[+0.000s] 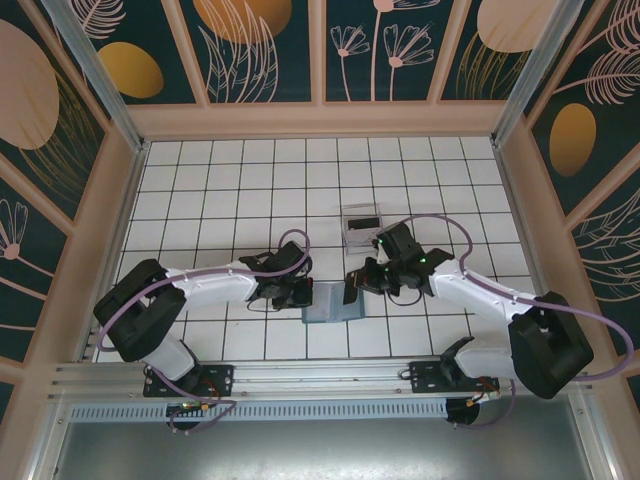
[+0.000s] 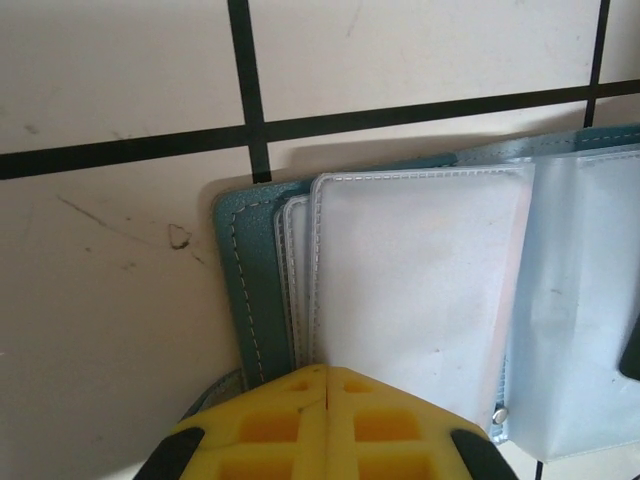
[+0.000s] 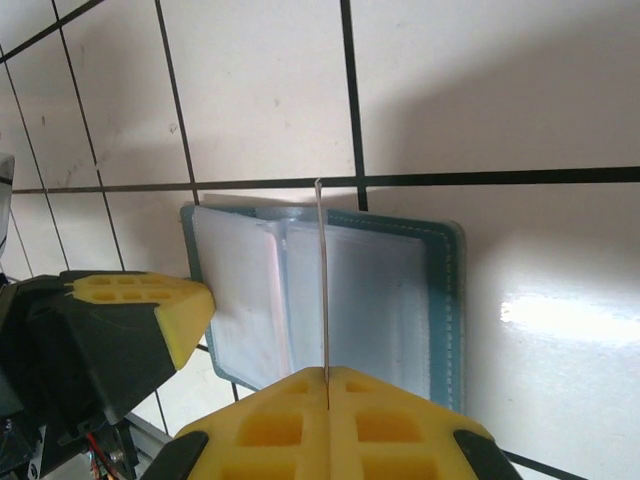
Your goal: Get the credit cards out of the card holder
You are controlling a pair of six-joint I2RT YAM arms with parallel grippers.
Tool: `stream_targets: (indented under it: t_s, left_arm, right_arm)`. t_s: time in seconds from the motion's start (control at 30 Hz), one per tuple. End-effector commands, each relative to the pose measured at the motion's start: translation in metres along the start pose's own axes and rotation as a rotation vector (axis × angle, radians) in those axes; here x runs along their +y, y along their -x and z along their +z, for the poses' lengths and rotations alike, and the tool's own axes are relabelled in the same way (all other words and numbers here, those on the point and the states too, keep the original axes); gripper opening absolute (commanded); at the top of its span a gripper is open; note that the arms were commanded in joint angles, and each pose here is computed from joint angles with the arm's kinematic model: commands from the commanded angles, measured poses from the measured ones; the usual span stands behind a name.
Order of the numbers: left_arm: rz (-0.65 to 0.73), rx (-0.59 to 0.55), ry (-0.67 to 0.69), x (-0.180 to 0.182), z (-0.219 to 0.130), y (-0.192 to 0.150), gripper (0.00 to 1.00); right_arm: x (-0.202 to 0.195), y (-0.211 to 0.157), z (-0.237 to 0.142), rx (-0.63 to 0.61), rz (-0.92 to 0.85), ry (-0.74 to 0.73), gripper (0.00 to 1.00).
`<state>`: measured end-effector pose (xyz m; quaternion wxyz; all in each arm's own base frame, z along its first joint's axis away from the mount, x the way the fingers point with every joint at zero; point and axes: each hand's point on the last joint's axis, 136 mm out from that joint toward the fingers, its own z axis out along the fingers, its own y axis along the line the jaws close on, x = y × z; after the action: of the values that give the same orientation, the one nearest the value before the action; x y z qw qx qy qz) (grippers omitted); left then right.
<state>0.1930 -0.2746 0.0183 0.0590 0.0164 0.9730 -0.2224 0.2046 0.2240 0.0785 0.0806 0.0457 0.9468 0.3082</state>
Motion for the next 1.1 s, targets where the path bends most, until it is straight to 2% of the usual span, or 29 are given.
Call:
stream_targets:
  t_s: [0.0,0.3,0.53,0.7,0.87,0.97,1.07]
  left_arm:
    - [0.005,0.016,0.133,0.029,-0.003,-0.007,0.0]
    - [0.021,-0.021,0.088,0.008,-0.017,0.007,0.02]
    - [0.024,-0.04,0.053,-0.003,-0.024,0.012,0.05]
    - [0.022,-0.053,0.005,-0.013,-0.029,0.015,0.06]
    - [0.016,-0.054,-0.037,-0.021,-0.029,0.015,0.07]
    - [0.018,-0.062,-0.036,-0.021,-0.03,0.017,0.07]
    - [0.021,-0.068,-0.039,-0.021,-0.031,0.017,0.07]
  right_arm:
    - [-0.001,0.007,-0.011,-0.027,-0.023,-0.029,0.04]
    - [0.008,0.019,-0.023,-0.076,-0.084,-0.027,0.04]
    - [0.016,0.03,-0.032,-0.123,-0.217,-0.033,0.04]
    - [0.025,0.038,-0.041,-0.152,-0.378,-0.041,0.04]
    - [0.015,0.051,-0.046,-0.155,-0.55,-0.172,0.04]
    - [0.021,0.05,-0.05,-0.134,-0.713,-0.17,0.04]
    - [0.019,0.056,-0.057,-0.127,-0.839,-0.233,0.02]
